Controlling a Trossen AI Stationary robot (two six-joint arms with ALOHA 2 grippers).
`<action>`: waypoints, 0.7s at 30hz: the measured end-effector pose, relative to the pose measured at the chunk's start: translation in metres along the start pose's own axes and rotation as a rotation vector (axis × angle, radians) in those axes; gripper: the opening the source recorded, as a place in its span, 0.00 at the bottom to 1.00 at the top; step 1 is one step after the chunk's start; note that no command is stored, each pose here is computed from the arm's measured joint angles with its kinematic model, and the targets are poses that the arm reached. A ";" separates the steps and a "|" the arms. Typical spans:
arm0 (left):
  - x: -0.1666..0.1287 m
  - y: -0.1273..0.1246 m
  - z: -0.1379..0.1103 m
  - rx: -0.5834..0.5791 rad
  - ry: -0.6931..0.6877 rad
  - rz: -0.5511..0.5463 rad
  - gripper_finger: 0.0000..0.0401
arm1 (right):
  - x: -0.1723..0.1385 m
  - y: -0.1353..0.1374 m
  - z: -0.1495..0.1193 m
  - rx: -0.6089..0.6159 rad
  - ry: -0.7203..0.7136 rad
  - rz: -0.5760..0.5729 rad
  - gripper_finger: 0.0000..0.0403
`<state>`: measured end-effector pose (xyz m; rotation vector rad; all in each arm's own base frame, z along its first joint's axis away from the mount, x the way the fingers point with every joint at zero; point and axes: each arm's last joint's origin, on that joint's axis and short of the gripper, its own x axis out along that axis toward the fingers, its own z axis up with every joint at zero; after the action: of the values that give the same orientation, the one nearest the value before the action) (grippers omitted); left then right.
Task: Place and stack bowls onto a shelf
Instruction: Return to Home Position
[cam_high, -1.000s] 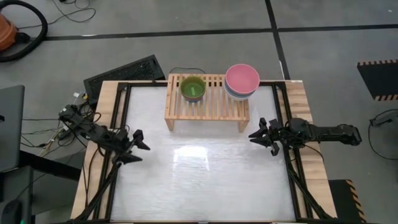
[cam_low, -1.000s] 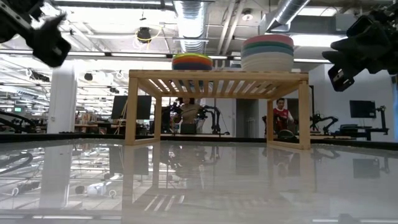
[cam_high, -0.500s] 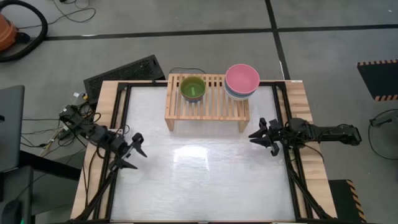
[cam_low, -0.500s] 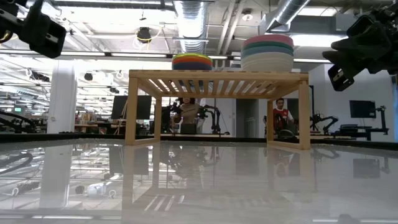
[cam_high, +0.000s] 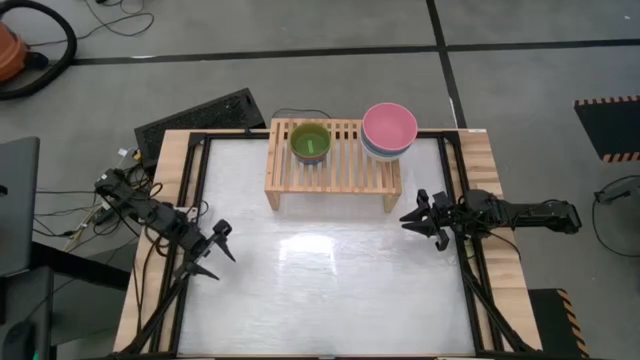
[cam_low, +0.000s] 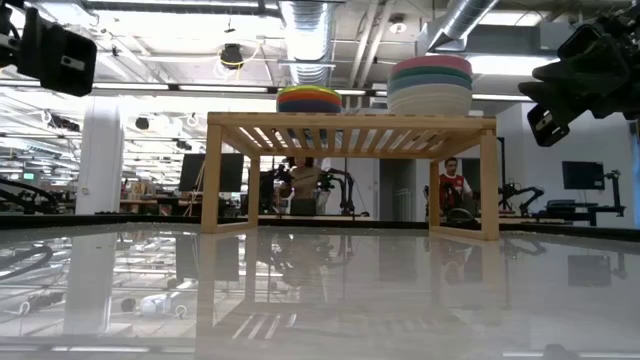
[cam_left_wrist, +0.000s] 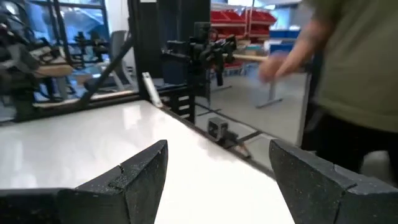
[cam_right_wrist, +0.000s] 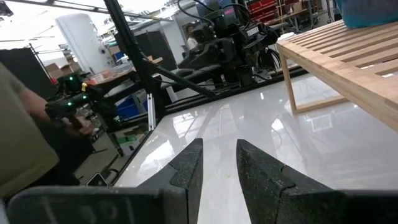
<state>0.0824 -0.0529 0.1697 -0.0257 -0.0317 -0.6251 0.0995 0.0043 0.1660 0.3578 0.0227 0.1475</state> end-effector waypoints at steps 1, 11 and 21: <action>0.000 0.000 0.000 0.021 0.004 0.011 0.66 | 0.000 0.000 0.000 0.000 0.000 0.000 0.30; 0.000 0.004 -0.001 0.059 0.011 0.143 0.66 | 0.000 0.000 0.000 0.000 0.001 0.000 0.30; 0.000 0.004 -0.001 0.059 0.010 0.144 0.66 | 0.000 0.000 0.000 0.000 0.001 0.000 0.30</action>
<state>0.0846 -0.0494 0.1688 0.0320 -0.0381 -0.4803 0.0995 0.0043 0.1658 0.3579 0.0233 0.1474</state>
